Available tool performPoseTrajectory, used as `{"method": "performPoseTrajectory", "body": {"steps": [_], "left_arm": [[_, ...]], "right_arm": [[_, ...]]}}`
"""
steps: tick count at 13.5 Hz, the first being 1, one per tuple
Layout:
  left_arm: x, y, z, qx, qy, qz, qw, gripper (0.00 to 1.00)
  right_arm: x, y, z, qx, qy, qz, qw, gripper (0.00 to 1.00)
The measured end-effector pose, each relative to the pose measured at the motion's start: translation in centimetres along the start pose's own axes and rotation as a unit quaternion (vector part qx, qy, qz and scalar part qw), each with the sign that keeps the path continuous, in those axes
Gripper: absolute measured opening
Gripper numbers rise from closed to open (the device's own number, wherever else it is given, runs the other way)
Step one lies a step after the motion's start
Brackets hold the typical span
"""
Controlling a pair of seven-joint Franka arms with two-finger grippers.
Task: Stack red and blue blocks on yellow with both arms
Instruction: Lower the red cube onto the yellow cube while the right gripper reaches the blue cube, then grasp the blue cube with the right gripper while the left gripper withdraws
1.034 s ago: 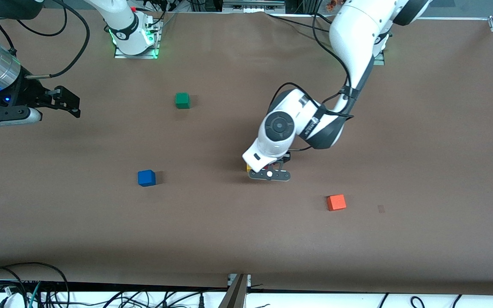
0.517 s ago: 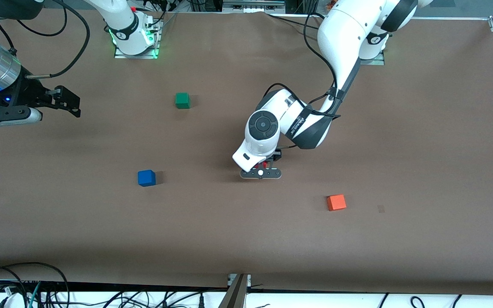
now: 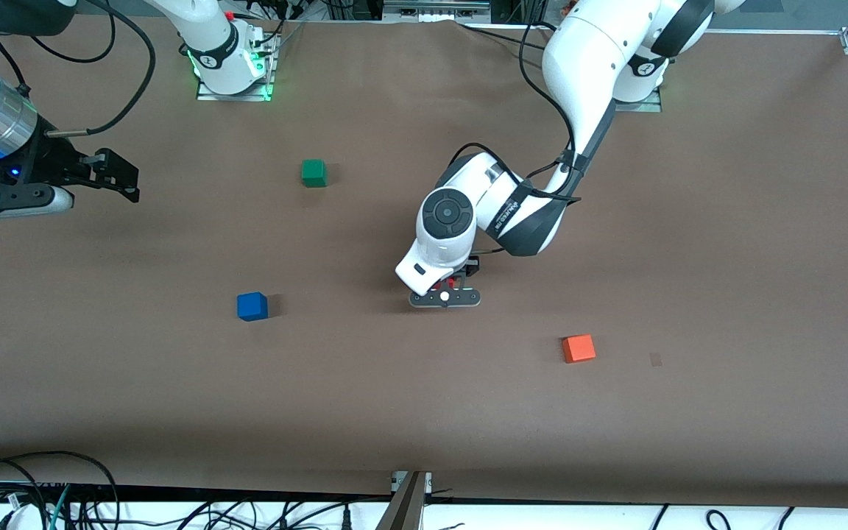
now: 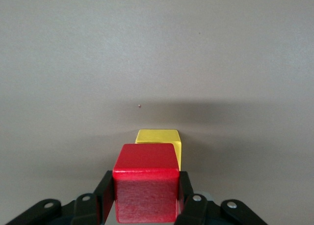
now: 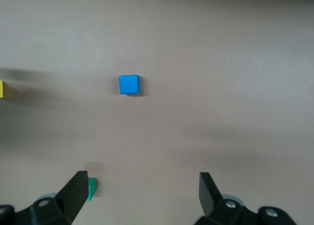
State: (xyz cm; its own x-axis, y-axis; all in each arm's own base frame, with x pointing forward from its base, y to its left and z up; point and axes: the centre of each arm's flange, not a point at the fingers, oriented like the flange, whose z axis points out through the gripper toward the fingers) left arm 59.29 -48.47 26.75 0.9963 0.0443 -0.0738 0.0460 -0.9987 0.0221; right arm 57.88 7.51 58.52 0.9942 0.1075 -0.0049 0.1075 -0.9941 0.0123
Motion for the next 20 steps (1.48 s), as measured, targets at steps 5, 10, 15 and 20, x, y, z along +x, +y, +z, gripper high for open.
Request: {"method": "performPoseTrajectory", "body": {"steps": [5,10,15,20], "left_arm": [[-0.3,0.5,0.6,0.002,-0.002,0.003,1.000,0.56],[-0.2,0.5,0.5,0.001,0.000,0.003,1.000,0.56],[-0.2,0.5,0.7,0.002,-0.001,0.003,1.000,0.56],[0.1,0.5,-0.2,-0.002,0.003,-0.005,1.000,0.82]], "right_arm": [[1.9,-1.4,4.8,0.021,-0.039,-0.007,0.999,1.00],[6.5,-3.5,15.4,0.032,-0.046,-0.038,0.998,1.00],[8.0,-5.9,27.4,0.026,-0.040,-0.056,0.997,1.00],[5.8,-5.7,35.1,0.021,-0.017,-0.053,0.998,0.99]]}}
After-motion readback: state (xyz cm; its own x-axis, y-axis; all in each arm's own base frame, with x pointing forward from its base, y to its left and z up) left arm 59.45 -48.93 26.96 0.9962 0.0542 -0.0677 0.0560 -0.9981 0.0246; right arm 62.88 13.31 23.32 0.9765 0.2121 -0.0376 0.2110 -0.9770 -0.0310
